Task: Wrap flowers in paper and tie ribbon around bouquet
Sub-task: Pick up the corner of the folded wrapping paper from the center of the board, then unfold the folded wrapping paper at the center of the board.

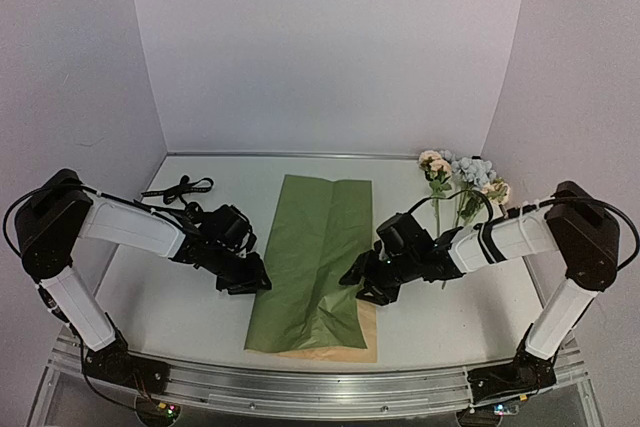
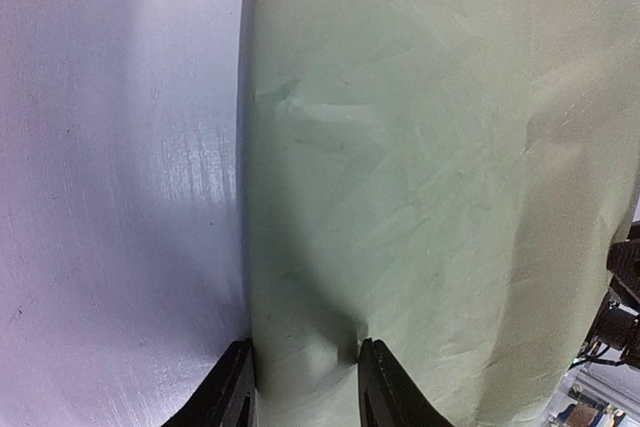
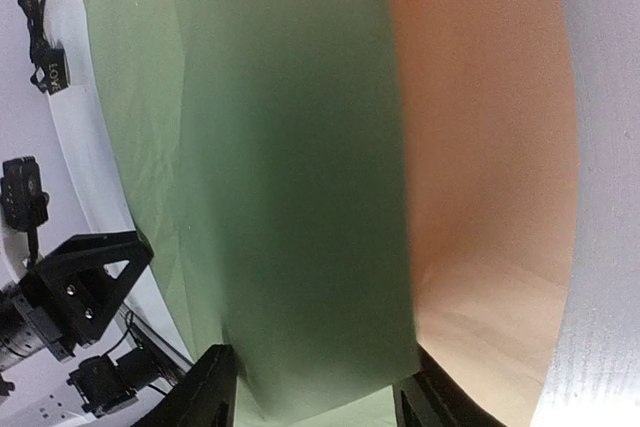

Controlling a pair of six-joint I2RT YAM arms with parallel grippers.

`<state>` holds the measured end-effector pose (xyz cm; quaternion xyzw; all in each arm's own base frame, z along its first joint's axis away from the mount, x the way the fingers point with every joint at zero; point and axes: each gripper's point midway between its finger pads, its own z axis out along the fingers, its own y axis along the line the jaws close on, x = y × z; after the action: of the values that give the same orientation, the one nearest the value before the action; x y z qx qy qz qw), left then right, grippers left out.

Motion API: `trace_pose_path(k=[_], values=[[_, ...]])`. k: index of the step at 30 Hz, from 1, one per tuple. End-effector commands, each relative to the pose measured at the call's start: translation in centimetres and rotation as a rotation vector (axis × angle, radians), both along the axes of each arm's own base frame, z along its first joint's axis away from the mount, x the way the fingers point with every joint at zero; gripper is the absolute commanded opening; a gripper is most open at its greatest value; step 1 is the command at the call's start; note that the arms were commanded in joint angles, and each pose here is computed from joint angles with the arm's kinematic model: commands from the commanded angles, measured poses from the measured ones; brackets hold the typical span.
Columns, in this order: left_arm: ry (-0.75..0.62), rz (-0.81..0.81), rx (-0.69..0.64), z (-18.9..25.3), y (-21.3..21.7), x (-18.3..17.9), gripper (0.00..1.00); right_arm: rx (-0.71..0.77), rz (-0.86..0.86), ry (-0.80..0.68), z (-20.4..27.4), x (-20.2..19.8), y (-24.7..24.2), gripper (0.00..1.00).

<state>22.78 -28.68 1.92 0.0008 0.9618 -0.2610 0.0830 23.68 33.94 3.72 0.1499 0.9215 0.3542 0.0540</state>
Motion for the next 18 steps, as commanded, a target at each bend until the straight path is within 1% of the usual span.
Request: trace_pose_path(k=[1,5,8,11,13,15,17,18], values=[[0.033,-0.012,0.017,-0.8,0.2,-0.7,0.33,0.032,-0.002,-0.094,2.7,2.4,1.2,0.42],[0.032,-0.012,0.014,-0.7,0.0,-0.6,0.32,0.046,-0.002,-0.106,3.5,2.8,1.7,0.29],[0.024,-0.02,0.003,-0.3,-0.4,-0.3,0.31,0.03,0.004,-0.113,4.1,2.9,1.5,0.19],[-0.005,-0.032,-0.023,0.8,-1.1,0.2,0.33,-0.031,0.024,-0.152,5.3,2.8,0.4,0.08],[-0.033,-0.045,-0.056,2.0,-1.8,0.7,0.34,-0.105,0.047,-0.179,6.3,2.6,-0.9,0.0],[-0.064,-0.061,-0.093,3.2,-2.7,1.4,0.37,-0.209,0.096,-0.199,7.6,2.1,-2.5,0.0],[-0.101,-0.076,-0.126,4.7,-3.6,2.1,0.4,-0.279,0.148,-0.256,10.0,2.2,-3.6,0.0],[-0.122,-0.08,-0.143,5.7,-3.9,2.4,0.42,-0.334,0.176,-0.259,10.9,1.9,-4.6,0.0]])
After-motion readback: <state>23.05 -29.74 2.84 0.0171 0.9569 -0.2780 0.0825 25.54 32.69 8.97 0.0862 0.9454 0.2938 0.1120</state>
